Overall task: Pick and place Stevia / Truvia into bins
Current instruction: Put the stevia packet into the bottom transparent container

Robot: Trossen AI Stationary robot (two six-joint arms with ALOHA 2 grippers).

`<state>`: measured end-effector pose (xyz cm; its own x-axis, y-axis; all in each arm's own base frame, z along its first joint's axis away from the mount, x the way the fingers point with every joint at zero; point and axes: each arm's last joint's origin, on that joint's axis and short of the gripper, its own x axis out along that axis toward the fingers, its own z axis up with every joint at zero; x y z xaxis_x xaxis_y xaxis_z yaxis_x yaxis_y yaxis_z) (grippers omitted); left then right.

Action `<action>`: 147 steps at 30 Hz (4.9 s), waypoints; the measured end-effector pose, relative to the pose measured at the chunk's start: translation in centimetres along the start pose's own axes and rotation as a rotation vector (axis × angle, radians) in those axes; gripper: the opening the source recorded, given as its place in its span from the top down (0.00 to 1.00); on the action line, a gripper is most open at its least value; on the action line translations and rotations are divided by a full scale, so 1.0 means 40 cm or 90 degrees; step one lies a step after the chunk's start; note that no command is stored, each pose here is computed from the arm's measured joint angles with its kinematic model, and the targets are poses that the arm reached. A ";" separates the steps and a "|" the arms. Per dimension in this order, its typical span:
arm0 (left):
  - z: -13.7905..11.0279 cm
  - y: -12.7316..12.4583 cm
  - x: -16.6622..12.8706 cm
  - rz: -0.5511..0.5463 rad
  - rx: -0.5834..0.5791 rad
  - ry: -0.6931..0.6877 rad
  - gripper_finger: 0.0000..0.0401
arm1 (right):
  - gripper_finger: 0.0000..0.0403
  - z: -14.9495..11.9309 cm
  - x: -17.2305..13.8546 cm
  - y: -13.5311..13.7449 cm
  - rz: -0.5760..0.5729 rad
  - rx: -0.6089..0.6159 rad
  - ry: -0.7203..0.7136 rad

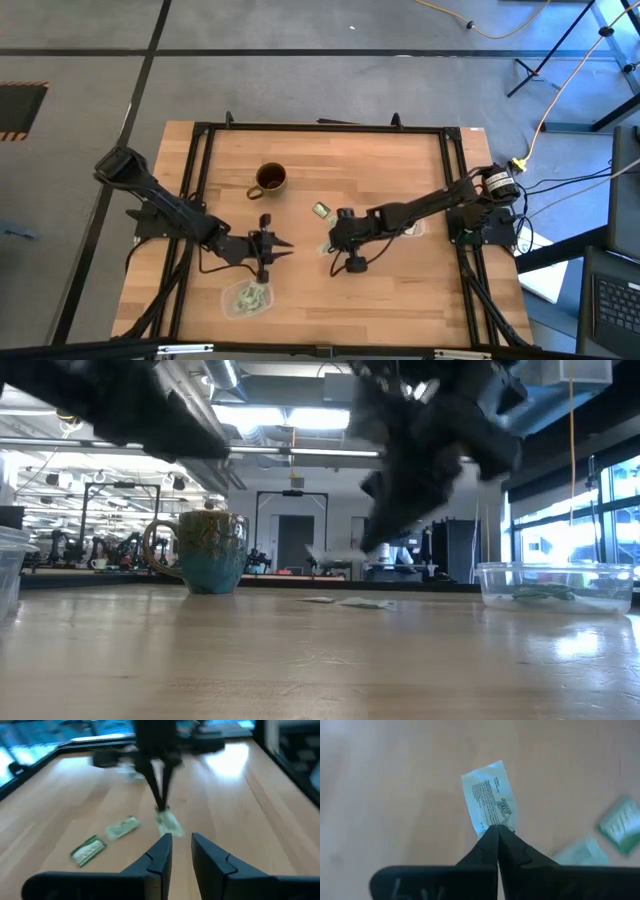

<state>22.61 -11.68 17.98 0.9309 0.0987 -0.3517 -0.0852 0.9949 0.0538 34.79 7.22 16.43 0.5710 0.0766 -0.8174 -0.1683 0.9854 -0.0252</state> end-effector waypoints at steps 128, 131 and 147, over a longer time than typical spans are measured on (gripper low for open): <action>0.049 -0.327 -0.082 0.127 -0.173 0.660 0.98 | 0.67 -0.011 -0.003 -0.150 -0.147 0.117 0.012; 0.068 -0.319 -0.094 0.121 -0.181 0.636 0.98 | 0.67 -0.012 -0.003 -0.150 -0.147 0.116 0.012; 0.111 -0.315 -0.093 0.079 -0.235 0.567 0.99 | 0.67 -0.013 -0.003 -0.150 -0.147 0.115 0.016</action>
<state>21.79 -24.66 22.75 0.3103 0.0315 -0.9501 -0.4118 0.9053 -0.1045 35.31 1.23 16.40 0.5571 -0.1537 -0.8161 0.1099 0.9877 -0.1110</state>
